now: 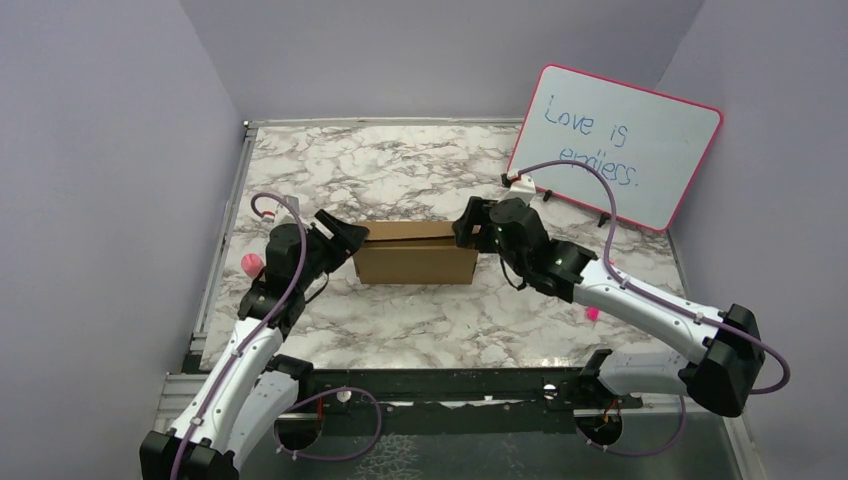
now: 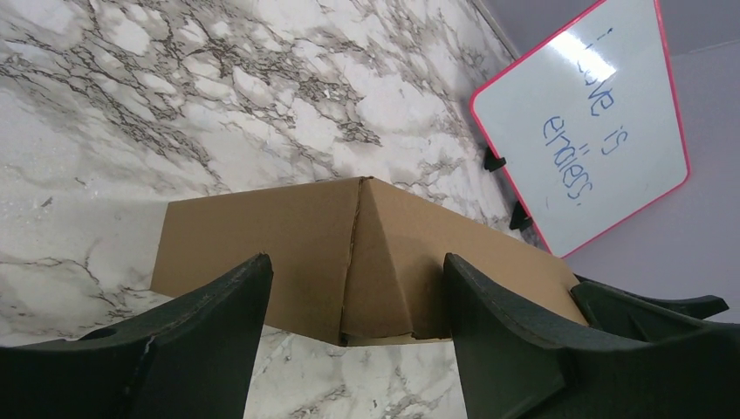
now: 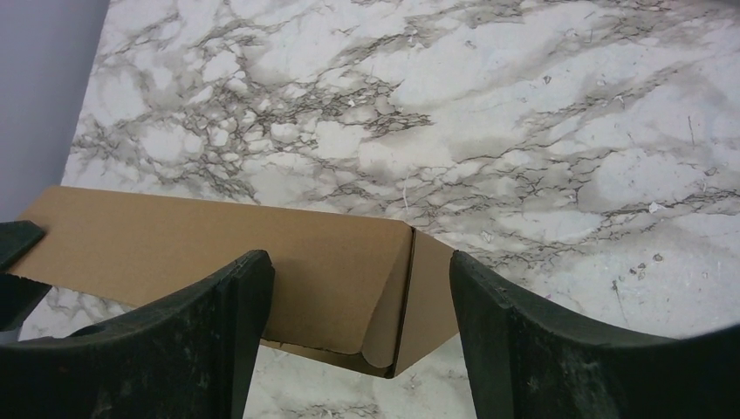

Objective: Fold the paper box

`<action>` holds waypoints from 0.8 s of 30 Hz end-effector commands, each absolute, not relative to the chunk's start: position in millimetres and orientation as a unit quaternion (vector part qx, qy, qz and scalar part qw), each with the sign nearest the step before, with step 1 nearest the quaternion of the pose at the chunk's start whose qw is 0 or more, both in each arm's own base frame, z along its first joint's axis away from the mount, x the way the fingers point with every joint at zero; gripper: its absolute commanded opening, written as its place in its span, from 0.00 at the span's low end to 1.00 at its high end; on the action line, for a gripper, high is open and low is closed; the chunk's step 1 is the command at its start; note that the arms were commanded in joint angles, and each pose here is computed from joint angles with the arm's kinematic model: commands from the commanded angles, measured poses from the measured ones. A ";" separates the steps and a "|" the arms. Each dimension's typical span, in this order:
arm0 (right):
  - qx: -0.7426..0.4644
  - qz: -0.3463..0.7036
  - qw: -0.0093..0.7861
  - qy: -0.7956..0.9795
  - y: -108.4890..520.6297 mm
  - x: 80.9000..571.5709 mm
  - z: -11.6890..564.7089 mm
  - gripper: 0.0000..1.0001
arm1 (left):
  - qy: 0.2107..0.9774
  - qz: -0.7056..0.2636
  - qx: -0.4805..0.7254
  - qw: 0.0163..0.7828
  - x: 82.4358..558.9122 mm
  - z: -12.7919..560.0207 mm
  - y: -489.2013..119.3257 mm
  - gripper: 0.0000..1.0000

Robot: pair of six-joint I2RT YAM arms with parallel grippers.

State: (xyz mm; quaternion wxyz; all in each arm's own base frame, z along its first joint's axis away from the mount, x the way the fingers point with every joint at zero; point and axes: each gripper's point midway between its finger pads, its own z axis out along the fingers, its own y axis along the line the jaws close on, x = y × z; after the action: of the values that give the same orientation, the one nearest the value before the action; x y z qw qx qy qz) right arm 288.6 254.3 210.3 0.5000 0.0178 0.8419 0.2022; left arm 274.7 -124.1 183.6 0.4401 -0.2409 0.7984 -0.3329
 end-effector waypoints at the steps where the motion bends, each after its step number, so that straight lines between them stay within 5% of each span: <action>1: -0.018 0.220 0.486 0.846 257.8 280.3 207.1 0.80 | 0.826 -0.322 -0.266 0.378 254.7 136.1 -124.4 0.72; 24: 0.004 0.319 0.449 0.834 236.8 278.2 229.7 0.83 | 0.767 -0.390 -0.302 0.411 260.7 169.2 -124.3 0.75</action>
State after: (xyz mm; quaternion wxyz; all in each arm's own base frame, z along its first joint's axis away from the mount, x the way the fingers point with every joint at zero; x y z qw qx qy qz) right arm 289.5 233.6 230.2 0.4710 0.0129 0.8338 0.2877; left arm 270.6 -128.1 184.9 0.4362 -0.2901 0.7461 -0.4110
